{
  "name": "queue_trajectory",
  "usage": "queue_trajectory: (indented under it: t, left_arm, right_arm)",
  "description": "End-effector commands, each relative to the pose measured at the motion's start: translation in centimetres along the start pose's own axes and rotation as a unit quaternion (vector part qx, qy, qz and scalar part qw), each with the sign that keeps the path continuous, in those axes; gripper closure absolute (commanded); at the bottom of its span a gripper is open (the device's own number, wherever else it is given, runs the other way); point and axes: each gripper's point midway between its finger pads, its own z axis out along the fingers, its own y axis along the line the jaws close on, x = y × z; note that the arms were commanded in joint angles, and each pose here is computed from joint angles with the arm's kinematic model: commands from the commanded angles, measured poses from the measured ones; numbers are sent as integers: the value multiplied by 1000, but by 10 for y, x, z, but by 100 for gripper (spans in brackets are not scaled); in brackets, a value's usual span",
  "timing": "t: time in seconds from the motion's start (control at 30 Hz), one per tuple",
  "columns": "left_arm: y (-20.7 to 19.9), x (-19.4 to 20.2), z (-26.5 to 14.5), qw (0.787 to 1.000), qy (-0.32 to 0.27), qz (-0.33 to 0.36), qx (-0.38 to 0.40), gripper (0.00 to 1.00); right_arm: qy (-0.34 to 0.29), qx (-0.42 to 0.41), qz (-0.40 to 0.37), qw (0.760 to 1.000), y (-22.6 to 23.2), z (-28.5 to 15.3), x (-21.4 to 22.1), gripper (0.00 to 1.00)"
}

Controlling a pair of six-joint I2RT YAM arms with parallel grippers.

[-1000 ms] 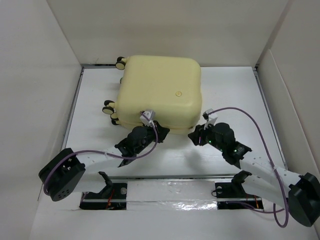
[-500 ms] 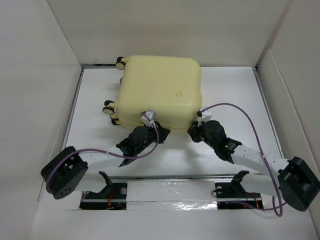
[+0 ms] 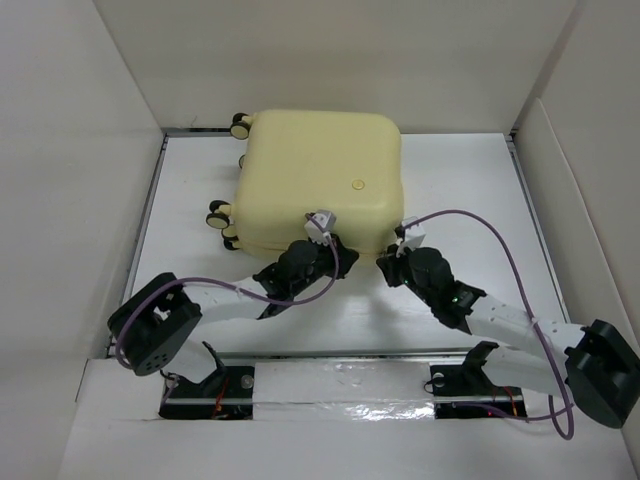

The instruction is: Pack the luggage

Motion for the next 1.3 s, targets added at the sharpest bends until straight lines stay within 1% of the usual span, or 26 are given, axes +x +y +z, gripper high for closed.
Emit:
queue_trajectory:
  t: [0.0,0.03,0.07,0.13,0.27,0.37,0.4,0.5,0.53,0.57,0.6,0.63,0.67,0.7,0.73,0.77,0.8,0.83,0.9,0.97,1.0,1.1,1.13,1.2,1.23,1.27]
  left_arm:
    - [-33,-58,25,997,-74,-2,34,100]
    - [-35,-57,29,997,-70,-2,39,100]
    - [-38,-50,35,997,-60,-2,41,100]
    - [-42,-55,41,997,-65,-8,43,100]
    - [-48,-49,51,997,-52,-12,50,100]
    - [-50,-51,54,997,-53,-13,49,100]
    - [-49,-51,54,997,-53,-13,47,100]
    - [-42,-54,43,998,-56,-8,29,100]
    - [-30,-62,38,997,-70,-11,4,100]
    - [-30,-80,22,995,-92,-26,6,96]
    - [-18,-77,11,995,-91,-35,-4,79]
    - [-12,-85,2,994,-101,-46,-7,70]
    - [-6,-109,-19,990,-131,-59,-11,60]
    - [1,-111,-30,988,-136,-73,-20,44]
    - [8,-121,-39,985,-149,-79,-34,38]
    - [21,-133,-57,982,-157,-85,-63,33]
    - [27,-147,-67,977,-171,-95,-82,26]
    - [50,-157,-86,970,-179,-103,-130,24]
    - [72,-176,-109,956,-200,-121,-175,22]
    - [98,-184,-139,937,-221,-147,-228,19]
    - [125,-196,-159,917,-250,-164,-264,15]
    - [145,-207,-185,901,-277,-185,-278,10]
    - [157,-217,-197,892,-290,-191,-289,9]
    - [177,-217,-200,886,-274,-206,-313,8]
    - [184,-231,-209,883,-281,-212,-309,8]
    - [197,-221,-204,885,-250,-232,-317,9]
  right_arm:
    - [8,-89,-25,996,48,-8,-5,100]
    - [8,-103,-35,994,64,-11,-7,100]
    - [8,-108,-39,993,70,-13,-8,100]
    - [-8,-136,-42,990,89,-19,-20,100]
    - [-42,-223,-41,973,139,-34,-40,100]
    - [-53,-248,-38,967,159,-38,-46,100]
    - [-58,-246,-35,967,160,-38,-45,100]
    - [-80,-188,-4,979,134,-26,-41,100]
    - [-81,-173,5,982,124,-24,-40,100]
    - [-85,-170,13,982,117,-23,-41,100]
    - [-87,-165,18,982,106,-24,-37,100]
    - [-88,-164,24,982,96,-21,-40,100]
    - [-88,-163,25,982,91,-21,-40,100]
    - [-87,-163,26,982,88,-21,-40,100]
    - [-86,-170,23,981,87,-22,-41,100]
    - [-84,-163,22,983,81,-20,-42,100]
    - [-80,-166,18,983,82,-20,-41,100]
    - [-73,-164,12,984,80,-18,-40,100]
    - [-70,-160,9,985,77,-17,-39,100]
    - [-68,-159,5,985,74,-15,-36,100]
    - [-69,-158,6,985,71,-15,-37,100]
    - [-67,-169,3,983,71,-15,-34,100]
    - [-63,-178,-1,982,74,-16,-32,100]
    - [-61,-183,-1,981,75,-17,-30,100]
    - [-64,-180,-1,981,72,-17,-32,100]
    - [-66,-182,-1,981,73,-18,-33,100]
